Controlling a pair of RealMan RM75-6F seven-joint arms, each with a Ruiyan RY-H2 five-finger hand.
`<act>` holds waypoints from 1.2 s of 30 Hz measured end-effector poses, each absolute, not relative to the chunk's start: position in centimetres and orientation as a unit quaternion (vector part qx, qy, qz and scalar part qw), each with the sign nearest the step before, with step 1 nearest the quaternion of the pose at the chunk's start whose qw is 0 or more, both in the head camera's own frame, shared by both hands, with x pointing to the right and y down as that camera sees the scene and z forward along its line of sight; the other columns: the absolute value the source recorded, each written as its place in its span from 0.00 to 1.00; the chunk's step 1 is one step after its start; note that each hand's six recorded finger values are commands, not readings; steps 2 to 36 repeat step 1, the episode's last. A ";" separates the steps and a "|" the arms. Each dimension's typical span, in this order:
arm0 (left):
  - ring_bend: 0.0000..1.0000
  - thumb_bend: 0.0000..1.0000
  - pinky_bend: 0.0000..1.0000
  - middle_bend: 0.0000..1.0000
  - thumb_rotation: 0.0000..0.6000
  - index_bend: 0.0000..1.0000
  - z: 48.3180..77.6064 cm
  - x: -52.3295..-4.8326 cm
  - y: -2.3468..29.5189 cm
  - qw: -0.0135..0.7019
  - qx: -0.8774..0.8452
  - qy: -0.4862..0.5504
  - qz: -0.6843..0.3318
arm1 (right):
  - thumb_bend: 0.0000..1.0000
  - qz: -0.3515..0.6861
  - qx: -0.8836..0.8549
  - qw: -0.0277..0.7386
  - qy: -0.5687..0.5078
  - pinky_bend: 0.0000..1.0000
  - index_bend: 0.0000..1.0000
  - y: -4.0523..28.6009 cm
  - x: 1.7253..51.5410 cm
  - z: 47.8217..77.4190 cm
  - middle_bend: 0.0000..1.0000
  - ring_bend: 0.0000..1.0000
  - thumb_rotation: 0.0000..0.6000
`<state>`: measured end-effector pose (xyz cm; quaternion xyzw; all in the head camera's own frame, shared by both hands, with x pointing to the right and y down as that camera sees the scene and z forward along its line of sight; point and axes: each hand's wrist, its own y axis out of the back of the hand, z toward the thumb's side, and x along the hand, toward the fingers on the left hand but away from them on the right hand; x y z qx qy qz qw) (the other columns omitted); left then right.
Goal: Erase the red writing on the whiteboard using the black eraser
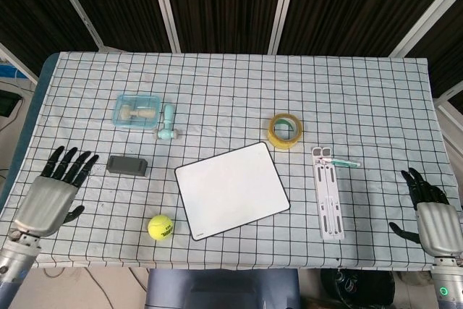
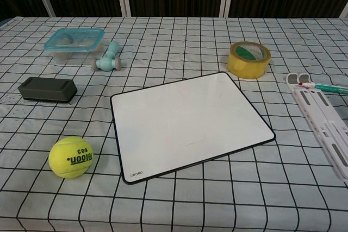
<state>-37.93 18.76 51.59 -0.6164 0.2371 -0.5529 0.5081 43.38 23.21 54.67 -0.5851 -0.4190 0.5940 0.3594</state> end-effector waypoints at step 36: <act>0.00 0.07 0.02 0.07 1.00 0.00 51.4 -38.3 19.1 0.507 -0.617 0.237 -0.552 | 0.07 0.594 -0.585 0.360 -0.419 0.22 0.04 23.2 43.4 54.7 0.08 0.19 1.00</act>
